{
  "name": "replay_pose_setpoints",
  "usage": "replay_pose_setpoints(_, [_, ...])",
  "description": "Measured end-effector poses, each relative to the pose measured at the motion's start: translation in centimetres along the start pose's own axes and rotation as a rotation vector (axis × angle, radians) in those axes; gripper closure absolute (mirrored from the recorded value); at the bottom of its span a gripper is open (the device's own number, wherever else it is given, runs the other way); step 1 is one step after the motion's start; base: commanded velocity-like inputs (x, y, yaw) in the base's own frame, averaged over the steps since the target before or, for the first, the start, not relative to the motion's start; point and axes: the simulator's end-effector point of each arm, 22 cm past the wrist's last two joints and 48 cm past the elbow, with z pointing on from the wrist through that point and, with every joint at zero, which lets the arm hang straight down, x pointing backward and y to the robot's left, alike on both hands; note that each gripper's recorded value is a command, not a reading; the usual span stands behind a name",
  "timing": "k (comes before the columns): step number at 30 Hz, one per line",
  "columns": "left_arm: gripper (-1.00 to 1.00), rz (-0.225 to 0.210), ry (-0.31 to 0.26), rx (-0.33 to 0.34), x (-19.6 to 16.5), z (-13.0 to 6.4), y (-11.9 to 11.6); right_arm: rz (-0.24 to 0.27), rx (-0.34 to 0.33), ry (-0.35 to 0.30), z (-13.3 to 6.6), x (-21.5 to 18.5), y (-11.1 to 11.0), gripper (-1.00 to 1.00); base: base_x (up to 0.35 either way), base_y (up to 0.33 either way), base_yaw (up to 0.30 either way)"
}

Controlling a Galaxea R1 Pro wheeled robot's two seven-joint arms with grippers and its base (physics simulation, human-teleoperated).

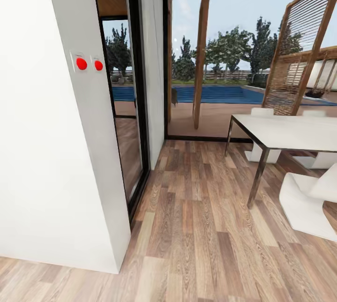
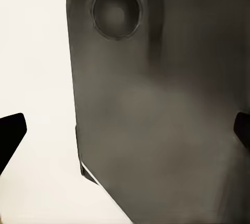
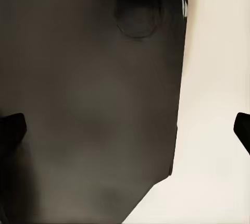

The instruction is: Set up a coffee station on the kitchen countertop: keep the coffee maker on the countertop, move the bottle of coffee from the kitchen shelf to the counter next to the coffee maker, place a paper coffee filter on top of the coffee maker, put the saucer next to the coffee maker with the coffee cup on the saucer, and place the electric kettle next to the coffee maker.

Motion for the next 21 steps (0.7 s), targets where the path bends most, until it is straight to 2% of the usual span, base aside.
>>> replay_pose_setpoints(9, [-1.00, 0.001, -0.006, 0.003, -0.1, 0.0, -0.1, 0.001, -0.047, -0.047, -0.1, -2.2, 3.8, -1.00, 0.000, 0.000, 0.000])
replay_pose_setpoints(12, [-1.00, 0.001, -0.006, 0.003, -0.1, 0.0, -0.1, 0.004, -0.048, -0.053, -0.2, -2.5, 3.9, -1.00, 0.000, 0.000, 0.029])
replay_pose_setpoints(16, [-1.00, 0.001, -0.011, 0.003, -0.4, 0.0, -0.1, 0.007, -0.044, -0.074, -0.2, -3.5, 3.6, -1.00, 0.000, 0.000, 0.184])
replay_pose_setpoints(21, [-1.00, -0.003, -0.058, 0.001, -2.1, 0.0, -0.1, 0.008, -0.041, -0.106, -0.3, -4.9, 3.4, -1.00, 0.000, 0.000, 0.237])
